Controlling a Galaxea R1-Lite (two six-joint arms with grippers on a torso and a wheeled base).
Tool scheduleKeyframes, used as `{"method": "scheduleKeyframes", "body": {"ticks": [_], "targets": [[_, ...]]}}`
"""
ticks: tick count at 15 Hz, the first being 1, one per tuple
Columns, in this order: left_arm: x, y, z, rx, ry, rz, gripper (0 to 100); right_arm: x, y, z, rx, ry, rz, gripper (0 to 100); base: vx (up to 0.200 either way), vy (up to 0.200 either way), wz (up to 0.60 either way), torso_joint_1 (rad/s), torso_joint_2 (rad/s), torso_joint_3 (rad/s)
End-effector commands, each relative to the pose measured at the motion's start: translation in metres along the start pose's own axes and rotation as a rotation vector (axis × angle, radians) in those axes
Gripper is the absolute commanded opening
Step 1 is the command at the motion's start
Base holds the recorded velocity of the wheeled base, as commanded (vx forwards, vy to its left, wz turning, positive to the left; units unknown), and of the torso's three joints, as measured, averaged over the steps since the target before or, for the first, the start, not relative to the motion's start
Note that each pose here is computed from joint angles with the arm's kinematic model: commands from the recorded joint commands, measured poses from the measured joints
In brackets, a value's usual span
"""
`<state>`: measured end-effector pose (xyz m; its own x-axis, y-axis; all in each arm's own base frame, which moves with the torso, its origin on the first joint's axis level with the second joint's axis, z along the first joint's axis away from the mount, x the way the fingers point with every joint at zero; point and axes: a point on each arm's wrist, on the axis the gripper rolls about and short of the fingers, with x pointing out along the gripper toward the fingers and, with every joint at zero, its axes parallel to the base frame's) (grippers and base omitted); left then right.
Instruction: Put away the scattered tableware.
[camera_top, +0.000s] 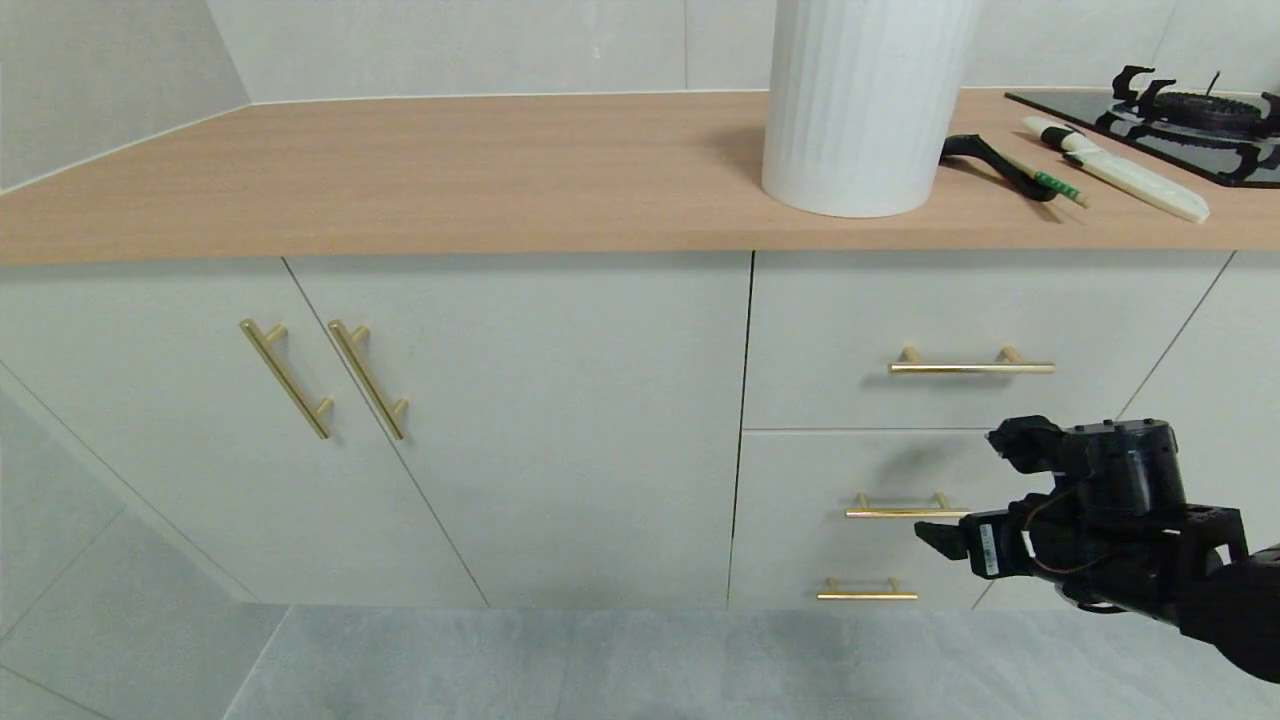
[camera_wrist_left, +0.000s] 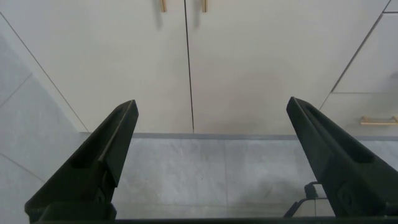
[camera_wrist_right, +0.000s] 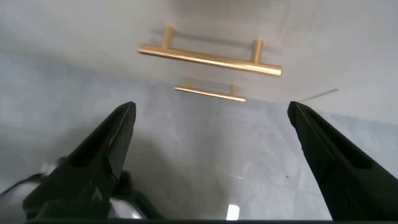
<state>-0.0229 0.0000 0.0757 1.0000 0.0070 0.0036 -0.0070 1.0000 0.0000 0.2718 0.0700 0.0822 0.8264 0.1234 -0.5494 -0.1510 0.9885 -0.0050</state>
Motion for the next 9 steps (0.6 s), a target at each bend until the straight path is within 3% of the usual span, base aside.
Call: {"method": "scheduleKeyframes", "body": {"ticks": [1, 5, 9], "targets": [[0.000, 0.000, 0.000, 0.000, 0.001, 0.001, 100, 0.025, 0.004, -0.020, -0.008, 0.036, -0.025, 100, 0.000, 0.000, 0.00, 0.000, 0.00, 0.000], [0.000, 0.000, 0.000, 0.000, 0.001, 0.001, 100, 0.043, 0.005, -0.021, 0.055, -0.073, -0.061, 100, 0.000, 0.000, 0.00, 0.000, 0.00, 0.000], [0.000, 0.000, 0.000, 0.000, 0.001, 0.001, 100, 0.058, 0.005, -0.027, 0.059, -0.098, -0.088, 100, 0.000, 0.000, 0.00, 0.000, 0.00, 0.000]]}}
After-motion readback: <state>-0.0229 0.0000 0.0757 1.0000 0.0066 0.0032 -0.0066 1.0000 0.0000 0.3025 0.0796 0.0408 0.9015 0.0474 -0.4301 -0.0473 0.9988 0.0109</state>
